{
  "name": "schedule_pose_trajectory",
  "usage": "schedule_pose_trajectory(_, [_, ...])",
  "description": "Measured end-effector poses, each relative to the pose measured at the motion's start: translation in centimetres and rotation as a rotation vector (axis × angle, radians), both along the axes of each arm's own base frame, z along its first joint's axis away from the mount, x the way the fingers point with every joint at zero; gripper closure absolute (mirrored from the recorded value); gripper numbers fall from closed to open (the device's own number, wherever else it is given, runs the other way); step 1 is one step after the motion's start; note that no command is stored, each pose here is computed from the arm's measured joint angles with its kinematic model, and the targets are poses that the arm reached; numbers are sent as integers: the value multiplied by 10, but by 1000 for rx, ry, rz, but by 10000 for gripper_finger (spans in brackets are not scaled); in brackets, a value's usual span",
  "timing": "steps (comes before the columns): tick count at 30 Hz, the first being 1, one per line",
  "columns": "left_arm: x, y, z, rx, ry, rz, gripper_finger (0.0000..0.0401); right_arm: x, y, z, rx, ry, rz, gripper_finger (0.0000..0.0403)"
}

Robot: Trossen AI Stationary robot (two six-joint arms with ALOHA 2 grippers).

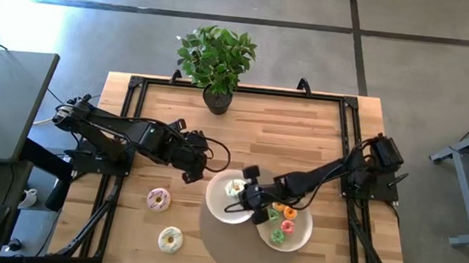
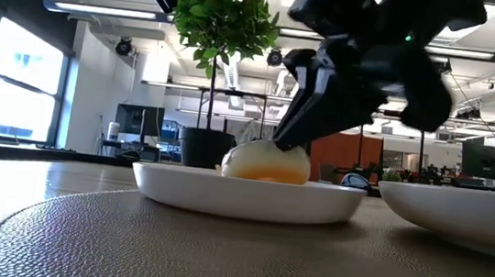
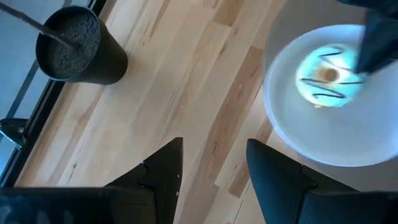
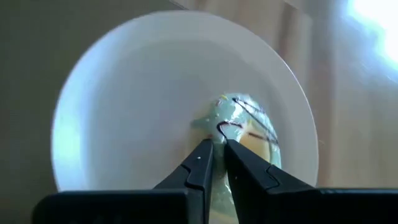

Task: Pick & Place donuts
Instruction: Put the big light green doughnut on the white plate, then put the big light purple doughnut on the white plate

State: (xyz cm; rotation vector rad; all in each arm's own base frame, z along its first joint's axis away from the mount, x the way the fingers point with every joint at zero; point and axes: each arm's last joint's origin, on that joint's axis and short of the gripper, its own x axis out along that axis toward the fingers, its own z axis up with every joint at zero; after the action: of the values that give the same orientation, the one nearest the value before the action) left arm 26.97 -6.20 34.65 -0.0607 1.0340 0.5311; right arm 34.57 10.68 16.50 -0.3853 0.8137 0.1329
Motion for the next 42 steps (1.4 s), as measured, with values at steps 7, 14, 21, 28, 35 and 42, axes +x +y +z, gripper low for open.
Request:
schedule_pose_trajectory(7, [0,0,0,1,1,-2,229,4,-19,-1,-39,3,-102,370])
schedule_pose_trajectory(14, [0,0,0,0,2,-2,229,5,-23,-1,-77,-3,-115,387])
schedule_pose_trajectory(21, [0,0,0,0,2,-2,229,4,-24,0,-155,-16,-141,388])
schedule_pose_trajectory(28, [0,0,0,0,2,-2,229,3,-31,-4,60,69,-120,383])
schedule_pose_trajectory(35, [0,0,0,0,2,-2,229,1,-26,-5,65,94,-74,325])
schedule_pose_trajectory(42, [0,0,0,0,1,-2,229,-4,-8,-5,124,103,-52,253])
